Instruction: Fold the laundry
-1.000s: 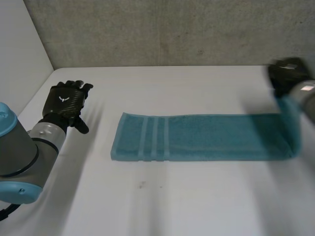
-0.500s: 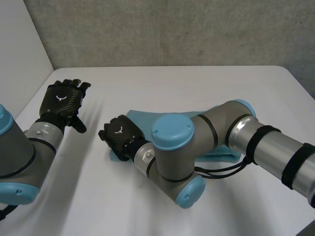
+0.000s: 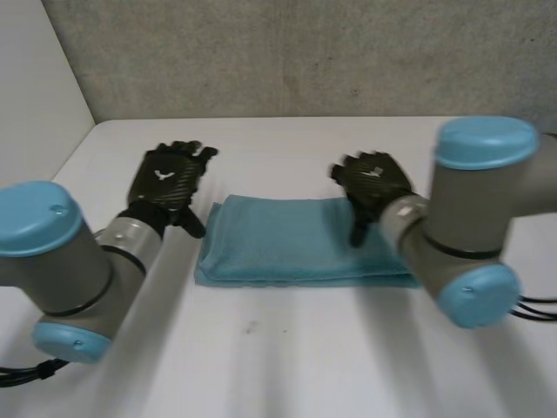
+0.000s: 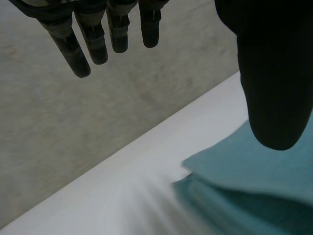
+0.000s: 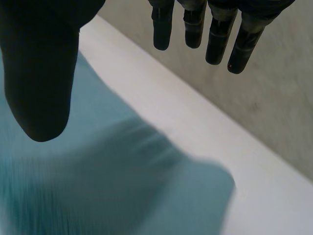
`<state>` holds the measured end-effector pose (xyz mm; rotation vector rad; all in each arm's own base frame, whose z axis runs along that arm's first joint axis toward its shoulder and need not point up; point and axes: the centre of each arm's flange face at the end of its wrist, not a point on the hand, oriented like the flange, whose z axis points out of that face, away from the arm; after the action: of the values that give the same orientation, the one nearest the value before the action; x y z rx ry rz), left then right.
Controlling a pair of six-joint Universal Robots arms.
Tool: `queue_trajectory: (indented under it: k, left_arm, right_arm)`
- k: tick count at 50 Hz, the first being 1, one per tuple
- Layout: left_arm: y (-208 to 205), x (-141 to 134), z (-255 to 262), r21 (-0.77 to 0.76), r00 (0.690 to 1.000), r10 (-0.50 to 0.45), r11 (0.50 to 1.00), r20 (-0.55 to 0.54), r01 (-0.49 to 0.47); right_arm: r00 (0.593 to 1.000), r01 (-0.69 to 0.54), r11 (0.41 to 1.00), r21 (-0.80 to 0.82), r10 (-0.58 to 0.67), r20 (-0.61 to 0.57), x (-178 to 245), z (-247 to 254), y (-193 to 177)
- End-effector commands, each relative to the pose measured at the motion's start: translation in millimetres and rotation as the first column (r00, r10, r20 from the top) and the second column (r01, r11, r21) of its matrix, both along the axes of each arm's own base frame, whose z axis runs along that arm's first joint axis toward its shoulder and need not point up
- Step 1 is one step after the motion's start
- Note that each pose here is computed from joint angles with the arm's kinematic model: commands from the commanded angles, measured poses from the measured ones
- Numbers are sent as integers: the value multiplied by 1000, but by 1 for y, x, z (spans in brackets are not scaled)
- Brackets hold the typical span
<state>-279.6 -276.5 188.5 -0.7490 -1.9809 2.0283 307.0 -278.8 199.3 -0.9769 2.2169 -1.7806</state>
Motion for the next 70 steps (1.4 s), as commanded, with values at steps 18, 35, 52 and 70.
queue_trajectory:
  k: [18,35,52,70]
  left_arm:
    - [14,-14,-1,72,999,-44,997,14,43]
    - [7,25,25,25,998,68,997,-10,-68]
    - [-7,25,37,-13,995,95,995,-35,-95]
    - [6,-52,0,350,983,-14,934,-181,78]
  right_arm:
    - [994,105,994,43,-105,-6,-78,-65,-32]
    - [940,-341,913,-227,323,-114,98,-4,51]
    - [906,-421,877,-232,420,-55,122,0,96]
    - [953,-75,994,84,47,299,33,19,10]
